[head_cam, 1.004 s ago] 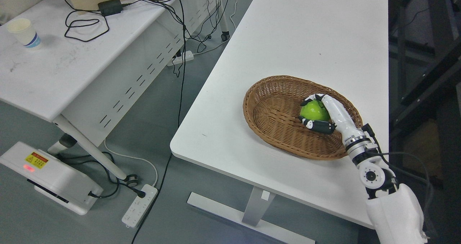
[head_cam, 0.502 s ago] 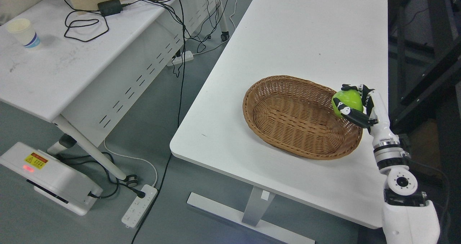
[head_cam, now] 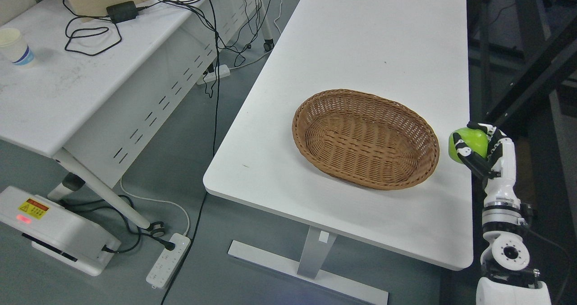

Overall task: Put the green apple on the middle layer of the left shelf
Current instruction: 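Lift the green apple out of the basket with the right hand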

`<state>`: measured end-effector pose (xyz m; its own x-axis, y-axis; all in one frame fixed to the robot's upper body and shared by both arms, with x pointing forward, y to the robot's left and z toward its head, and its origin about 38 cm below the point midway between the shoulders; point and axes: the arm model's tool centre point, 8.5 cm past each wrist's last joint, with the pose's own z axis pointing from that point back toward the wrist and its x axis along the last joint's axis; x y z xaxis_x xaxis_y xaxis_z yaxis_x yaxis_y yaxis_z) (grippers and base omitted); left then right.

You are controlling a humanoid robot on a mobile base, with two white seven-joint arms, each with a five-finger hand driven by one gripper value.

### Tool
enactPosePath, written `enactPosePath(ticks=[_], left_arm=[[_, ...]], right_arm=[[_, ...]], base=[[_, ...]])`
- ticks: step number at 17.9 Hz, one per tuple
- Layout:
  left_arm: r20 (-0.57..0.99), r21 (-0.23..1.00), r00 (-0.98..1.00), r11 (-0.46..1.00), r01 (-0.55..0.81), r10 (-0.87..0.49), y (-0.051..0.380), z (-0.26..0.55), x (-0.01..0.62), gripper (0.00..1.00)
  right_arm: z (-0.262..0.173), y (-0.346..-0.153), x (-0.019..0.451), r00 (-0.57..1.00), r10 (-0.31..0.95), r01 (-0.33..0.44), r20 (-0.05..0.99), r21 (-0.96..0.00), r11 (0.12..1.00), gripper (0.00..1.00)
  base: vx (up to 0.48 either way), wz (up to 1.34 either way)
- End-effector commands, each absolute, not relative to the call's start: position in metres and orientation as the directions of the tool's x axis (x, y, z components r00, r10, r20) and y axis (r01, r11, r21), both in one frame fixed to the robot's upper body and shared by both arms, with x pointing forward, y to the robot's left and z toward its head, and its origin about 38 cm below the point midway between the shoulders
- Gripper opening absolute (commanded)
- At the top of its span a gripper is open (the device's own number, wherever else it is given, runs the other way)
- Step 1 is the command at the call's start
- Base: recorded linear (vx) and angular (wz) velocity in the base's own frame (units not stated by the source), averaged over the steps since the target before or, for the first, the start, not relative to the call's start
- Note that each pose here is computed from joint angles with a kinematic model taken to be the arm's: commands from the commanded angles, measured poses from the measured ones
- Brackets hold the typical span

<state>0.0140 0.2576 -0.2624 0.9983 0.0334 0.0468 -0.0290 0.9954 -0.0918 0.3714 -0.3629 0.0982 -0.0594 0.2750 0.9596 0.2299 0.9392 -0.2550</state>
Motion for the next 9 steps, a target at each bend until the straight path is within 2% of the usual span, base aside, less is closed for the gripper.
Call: enactPosePath(ticks=[1, 6, 9], left_arm=[[0.069, -0.076, 0.997, 0.997, -0.025, 0.03, 0.269, -0.261, 0.028, 1.0], [0.069, -0.076, 0.997, 0.997, -0.025, 0.03, 0.269, -0.261, 0.028, 1.0], [0.069, -0.076, 0.997, 0.997, -0.025, 0.03, 0.269, -0.261, 0.028, 1.0]], right_arm=[[0.086, -0.343, 0.343, -0.061, 0.176, 0.253, 0.983, -0.155, 0.955, 0.01], [0.069, -0.318, 0.331, -0.03, 0.129, 0.227, 0.991, -0.118, 0.967, 0.01], [0.071, -0.316, 0.329, -0.039, 0.125, 0.273, 0.991, -0.11, 0.956, 0.02]], base=[[-0.029, -0.18], [-0.04, -0.23], [-0.051, -0.31]])
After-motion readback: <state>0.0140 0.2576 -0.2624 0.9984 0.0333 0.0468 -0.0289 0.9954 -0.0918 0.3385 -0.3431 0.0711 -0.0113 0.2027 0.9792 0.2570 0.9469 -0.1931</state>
